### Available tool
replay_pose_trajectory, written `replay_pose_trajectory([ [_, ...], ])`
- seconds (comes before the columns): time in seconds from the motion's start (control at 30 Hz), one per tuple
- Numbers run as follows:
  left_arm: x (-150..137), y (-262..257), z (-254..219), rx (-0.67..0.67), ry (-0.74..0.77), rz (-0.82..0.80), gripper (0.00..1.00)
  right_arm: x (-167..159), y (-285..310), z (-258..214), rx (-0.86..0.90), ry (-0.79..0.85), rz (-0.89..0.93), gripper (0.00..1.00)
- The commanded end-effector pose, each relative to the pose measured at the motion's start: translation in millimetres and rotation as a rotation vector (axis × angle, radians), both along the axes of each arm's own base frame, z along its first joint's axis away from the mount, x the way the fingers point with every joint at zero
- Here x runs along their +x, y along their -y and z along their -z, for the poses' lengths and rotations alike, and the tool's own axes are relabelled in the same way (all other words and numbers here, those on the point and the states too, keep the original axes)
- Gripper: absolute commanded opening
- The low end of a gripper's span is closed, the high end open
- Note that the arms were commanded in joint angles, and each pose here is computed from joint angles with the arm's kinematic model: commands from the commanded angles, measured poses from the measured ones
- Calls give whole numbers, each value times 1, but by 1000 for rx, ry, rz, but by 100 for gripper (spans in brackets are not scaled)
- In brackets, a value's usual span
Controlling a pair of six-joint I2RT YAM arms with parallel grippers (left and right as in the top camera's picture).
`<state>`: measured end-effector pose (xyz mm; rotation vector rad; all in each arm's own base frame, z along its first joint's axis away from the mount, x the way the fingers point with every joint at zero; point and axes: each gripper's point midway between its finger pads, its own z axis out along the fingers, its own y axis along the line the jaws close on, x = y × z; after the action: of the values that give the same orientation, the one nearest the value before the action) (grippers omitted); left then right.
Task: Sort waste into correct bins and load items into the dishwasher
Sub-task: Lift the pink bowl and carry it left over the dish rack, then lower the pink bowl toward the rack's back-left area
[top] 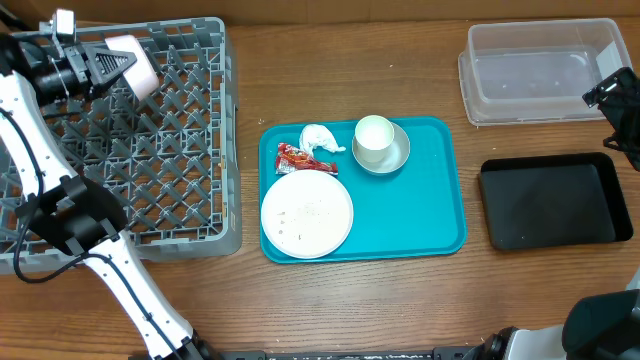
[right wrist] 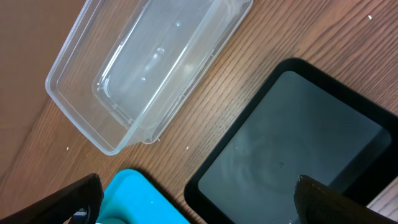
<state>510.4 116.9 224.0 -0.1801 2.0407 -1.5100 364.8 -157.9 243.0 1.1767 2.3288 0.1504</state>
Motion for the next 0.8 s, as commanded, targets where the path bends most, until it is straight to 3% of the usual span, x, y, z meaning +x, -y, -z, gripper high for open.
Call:
replay_pose_trajectory([
  [0.0, 4, -16, 8, -170, 55, -21, 4, 2, 1, -6, -6, 16, 3, 100],
  [0.2, 8, -26, 39, -238, -7, -41, 4, 2, 1, -6, -6, 16, 3, 100],
  [0.33, 6, -30, 42, -247, -34, -51, 10, 2, 1, -6, -6, 16, 3, 100],
  [0.43, 4, -37, 44, -246, -56, -67, 24, 2, 1, -6, -6, 16, 3, 100],
  [0.53, -1, -47, 57, -204, -120, -92, 59, 2, 1, -6, -6, 16, 3, 100],
  [0.63, -9, -62, 75, -161, -242, -134, 59, 2, 1, -6, -6, 16, 3, 100],
  [0.77, -19, -85, 70, -155, -261, -185, 58, 2, 1, -6, -6, 17, 3, 100],
])
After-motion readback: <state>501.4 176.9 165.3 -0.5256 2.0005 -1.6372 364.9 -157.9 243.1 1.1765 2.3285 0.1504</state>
